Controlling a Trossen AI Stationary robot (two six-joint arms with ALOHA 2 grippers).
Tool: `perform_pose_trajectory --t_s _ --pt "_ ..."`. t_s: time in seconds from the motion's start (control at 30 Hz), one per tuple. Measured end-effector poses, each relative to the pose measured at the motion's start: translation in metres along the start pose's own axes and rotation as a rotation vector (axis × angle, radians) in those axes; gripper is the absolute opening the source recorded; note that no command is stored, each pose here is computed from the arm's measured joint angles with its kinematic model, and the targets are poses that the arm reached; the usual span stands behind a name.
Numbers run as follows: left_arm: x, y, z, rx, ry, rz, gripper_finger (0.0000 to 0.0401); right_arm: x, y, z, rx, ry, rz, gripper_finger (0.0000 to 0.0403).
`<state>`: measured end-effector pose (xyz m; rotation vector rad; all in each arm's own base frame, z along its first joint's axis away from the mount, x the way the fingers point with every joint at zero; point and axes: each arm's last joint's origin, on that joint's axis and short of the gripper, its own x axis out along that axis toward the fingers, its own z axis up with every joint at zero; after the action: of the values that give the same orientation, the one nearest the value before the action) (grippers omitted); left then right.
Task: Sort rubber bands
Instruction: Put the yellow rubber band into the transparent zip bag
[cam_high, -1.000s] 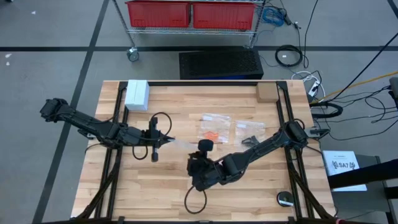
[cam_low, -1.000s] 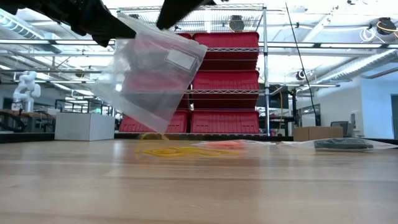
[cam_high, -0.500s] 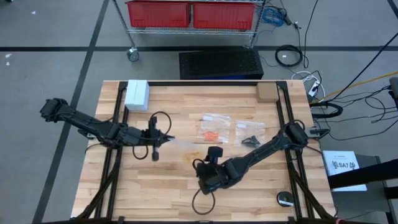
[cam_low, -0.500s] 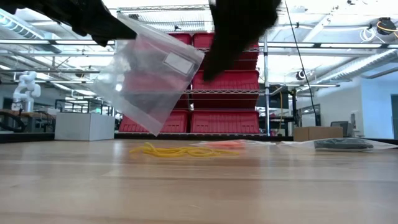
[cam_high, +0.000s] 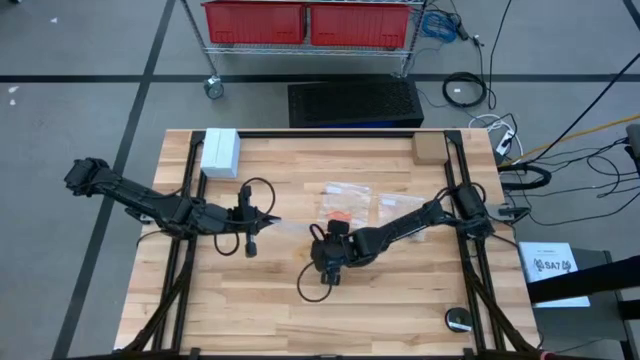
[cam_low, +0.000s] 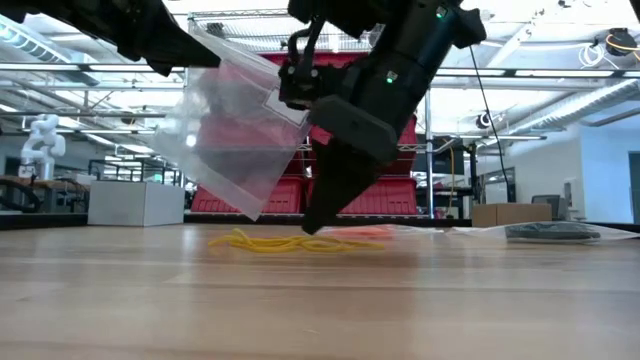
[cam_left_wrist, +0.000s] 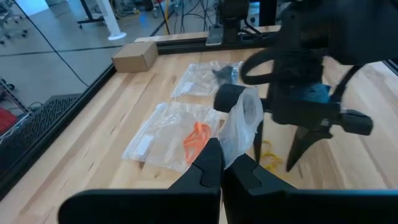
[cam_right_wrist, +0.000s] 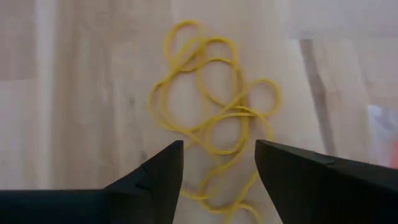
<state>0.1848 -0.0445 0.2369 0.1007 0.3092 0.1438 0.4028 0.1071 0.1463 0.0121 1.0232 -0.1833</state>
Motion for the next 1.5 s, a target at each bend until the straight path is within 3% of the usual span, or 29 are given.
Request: perform_pose_trajectory --t_s 0.27,0.47,0.73,1.17,1.5 --pt "0.000 0.000 0.000 0.001 0.002 0.000 0.0000 0.015 0.002 -0.002 -0.009 0.015 0.073 0.0169" --pt "0.000 0.000 0.000 0.001 0.002 0.000 0.0000 0.024 0.008 -0.008 0.014 0.034 0.053 0.0149" --pt "0.000 0.000 0.000 0.002 0.004 0.000 0.0000 0.005 0.023 -0.013 -0.044 0.007 0.000 0.0011" --pt "0.000 0.000 -0.001 0.002 0.005 0.000 0.0000 -0.052 0.041 -0.013 -0.081 -0.041 0.027 0.0002" --pt "0.000 0.000 -0.003 -0.007 0.026 0.001 0.0000 -0.080 0.043 -0.040 -0.039 0.150 -0.039 0.0003"
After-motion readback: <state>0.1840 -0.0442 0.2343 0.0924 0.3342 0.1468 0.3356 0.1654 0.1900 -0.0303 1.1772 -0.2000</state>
